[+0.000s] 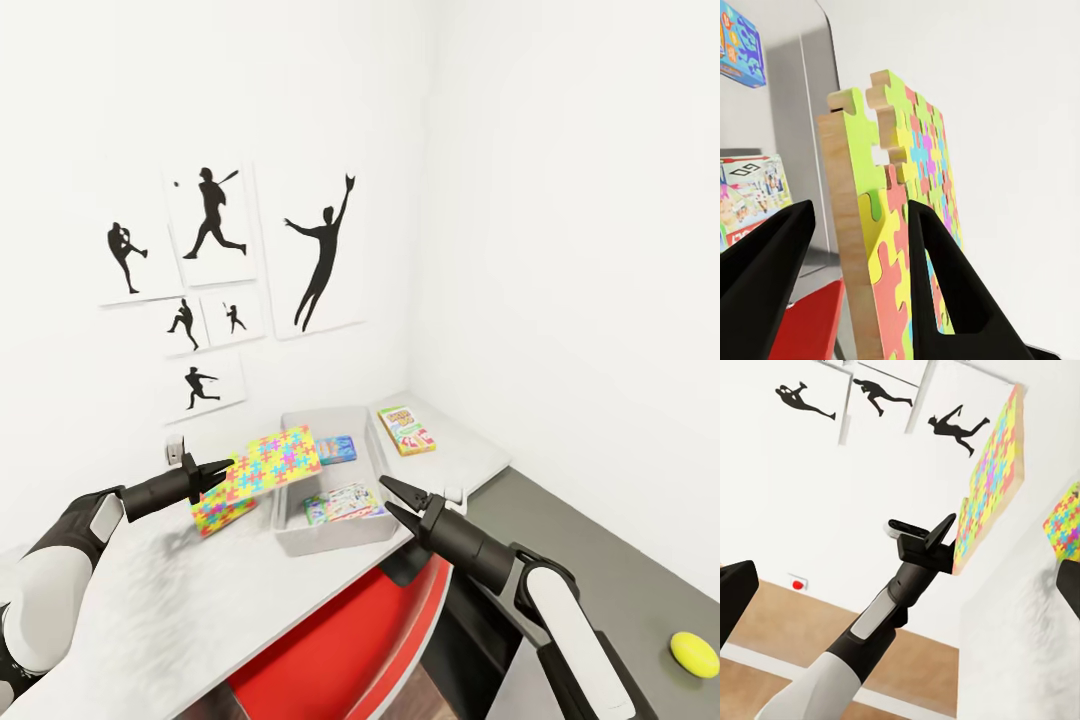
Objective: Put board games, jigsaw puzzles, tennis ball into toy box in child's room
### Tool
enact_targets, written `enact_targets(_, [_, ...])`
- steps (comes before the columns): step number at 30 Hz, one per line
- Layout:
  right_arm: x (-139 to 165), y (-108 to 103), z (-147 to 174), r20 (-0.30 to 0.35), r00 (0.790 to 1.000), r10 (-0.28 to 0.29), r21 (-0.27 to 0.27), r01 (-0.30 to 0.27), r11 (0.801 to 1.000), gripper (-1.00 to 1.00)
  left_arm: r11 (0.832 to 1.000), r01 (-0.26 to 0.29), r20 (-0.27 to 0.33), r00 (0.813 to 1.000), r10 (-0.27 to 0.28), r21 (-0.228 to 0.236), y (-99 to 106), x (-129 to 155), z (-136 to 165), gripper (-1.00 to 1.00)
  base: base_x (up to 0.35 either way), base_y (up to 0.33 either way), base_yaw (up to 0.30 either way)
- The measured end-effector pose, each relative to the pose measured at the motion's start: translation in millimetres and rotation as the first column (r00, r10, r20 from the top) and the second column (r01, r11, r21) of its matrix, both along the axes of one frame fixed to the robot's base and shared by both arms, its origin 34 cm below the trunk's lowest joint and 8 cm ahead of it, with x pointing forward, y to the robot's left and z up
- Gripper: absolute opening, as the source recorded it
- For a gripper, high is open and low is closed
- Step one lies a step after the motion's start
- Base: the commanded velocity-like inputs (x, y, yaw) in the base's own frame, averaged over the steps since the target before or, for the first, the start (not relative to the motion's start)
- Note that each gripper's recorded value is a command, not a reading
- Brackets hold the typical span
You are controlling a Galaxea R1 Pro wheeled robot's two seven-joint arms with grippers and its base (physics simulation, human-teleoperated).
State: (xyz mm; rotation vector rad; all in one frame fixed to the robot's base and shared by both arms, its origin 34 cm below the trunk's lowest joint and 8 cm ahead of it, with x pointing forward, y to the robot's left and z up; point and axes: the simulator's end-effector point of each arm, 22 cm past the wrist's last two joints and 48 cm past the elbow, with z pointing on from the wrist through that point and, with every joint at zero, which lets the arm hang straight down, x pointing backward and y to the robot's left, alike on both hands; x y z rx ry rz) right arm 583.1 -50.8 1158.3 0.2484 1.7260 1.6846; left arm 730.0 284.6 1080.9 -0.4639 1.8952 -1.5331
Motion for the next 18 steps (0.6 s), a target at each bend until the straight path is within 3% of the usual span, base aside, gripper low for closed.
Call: enact_targets(18, [-0.1, 0.3, -0.1, 0.0, 1.0, 0.001, 0.0, -0.001, 1.0, 1.0, 1.0, 0.0, 0.0, 1.0, 0.0, 0.0, 0.0, 0.0, -0.1, -1.0, 0.011, -0.024, 0.013])
